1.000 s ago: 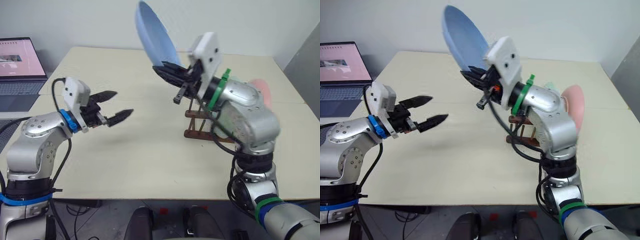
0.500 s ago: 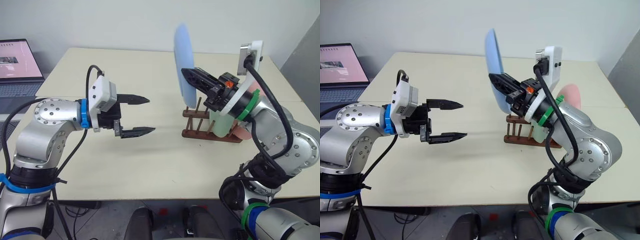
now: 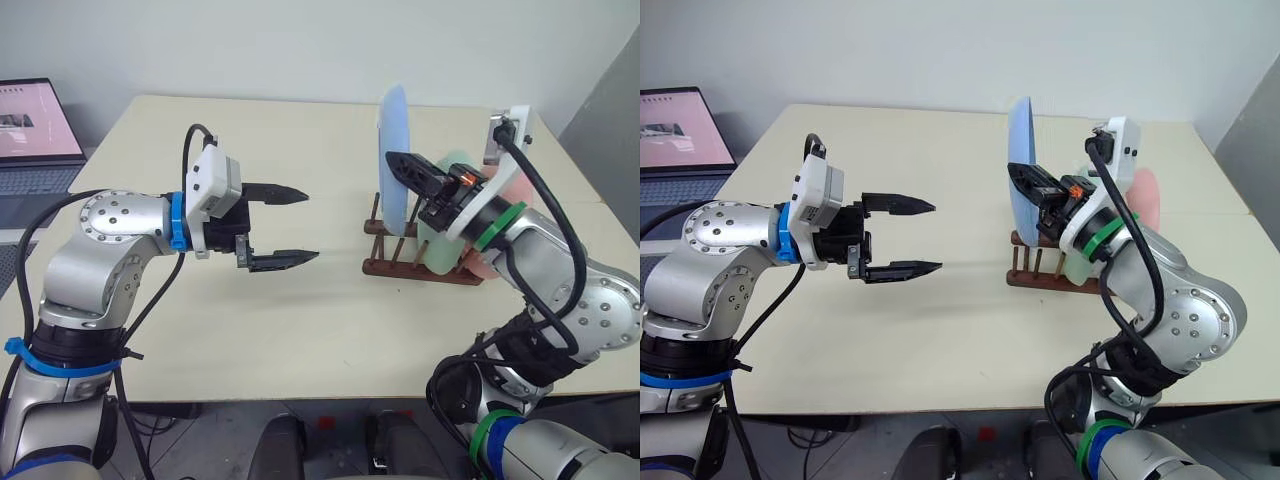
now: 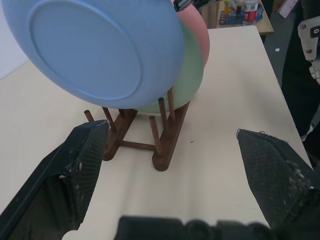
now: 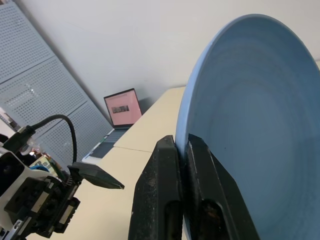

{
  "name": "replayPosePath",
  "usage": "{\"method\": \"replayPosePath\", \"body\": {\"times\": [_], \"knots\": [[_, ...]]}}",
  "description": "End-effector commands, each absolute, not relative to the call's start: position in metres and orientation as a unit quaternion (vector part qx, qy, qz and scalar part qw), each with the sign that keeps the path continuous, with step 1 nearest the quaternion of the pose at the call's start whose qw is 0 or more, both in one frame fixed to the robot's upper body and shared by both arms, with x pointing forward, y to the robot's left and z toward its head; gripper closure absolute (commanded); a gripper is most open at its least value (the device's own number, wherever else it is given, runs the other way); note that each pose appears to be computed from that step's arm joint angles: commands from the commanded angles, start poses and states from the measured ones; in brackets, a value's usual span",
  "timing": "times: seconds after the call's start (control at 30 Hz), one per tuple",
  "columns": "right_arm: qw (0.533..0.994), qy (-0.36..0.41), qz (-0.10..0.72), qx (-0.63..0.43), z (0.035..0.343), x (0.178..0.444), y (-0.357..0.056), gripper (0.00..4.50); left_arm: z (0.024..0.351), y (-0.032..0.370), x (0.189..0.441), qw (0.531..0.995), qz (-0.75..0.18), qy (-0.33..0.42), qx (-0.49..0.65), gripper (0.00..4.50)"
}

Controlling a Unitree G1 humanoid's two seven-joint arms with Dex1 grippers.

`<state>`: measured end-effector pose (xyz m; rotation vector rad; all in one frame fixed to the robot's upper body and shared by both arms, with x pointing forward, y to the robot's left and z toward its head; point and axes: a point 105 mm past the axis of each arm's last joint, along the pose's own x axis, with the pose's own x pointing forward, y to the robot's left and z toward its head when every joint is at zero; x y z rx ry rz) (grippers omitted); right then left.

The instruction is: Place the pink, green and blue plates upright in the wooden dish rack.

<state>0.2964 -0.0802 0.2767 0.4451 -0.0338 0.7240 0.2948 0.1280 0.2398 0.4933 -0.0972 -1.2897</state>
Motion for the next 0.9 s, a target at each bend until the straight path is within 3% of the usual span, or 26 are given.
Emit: {"method": "replayPosePath", "body": {"times": [0.03, 0.73, 0.9], "knots": [[0.903, -0.037, 0.361, 0.232, 0.283, 0.288, -0.075, 4.5, 0.247, 0.124, 0.293, 0.762, -0.599, -0.063, 0.238, 0.02], [0.877, -0.045, 0.383, 0.286, 0.292, 0.283, -0.069, 4.5, 0.243, 0.124, 0.297, 0.764, -0.598, -0.066, 0.233, 0.02], [0.856, -0.049, 0.422, 0.295, 0.294, 0.274, -0.059, 4.5, 0.241, 0.124, 0.297, 0.764, -0.599, -0.067, 0.231, 0.02]]}}
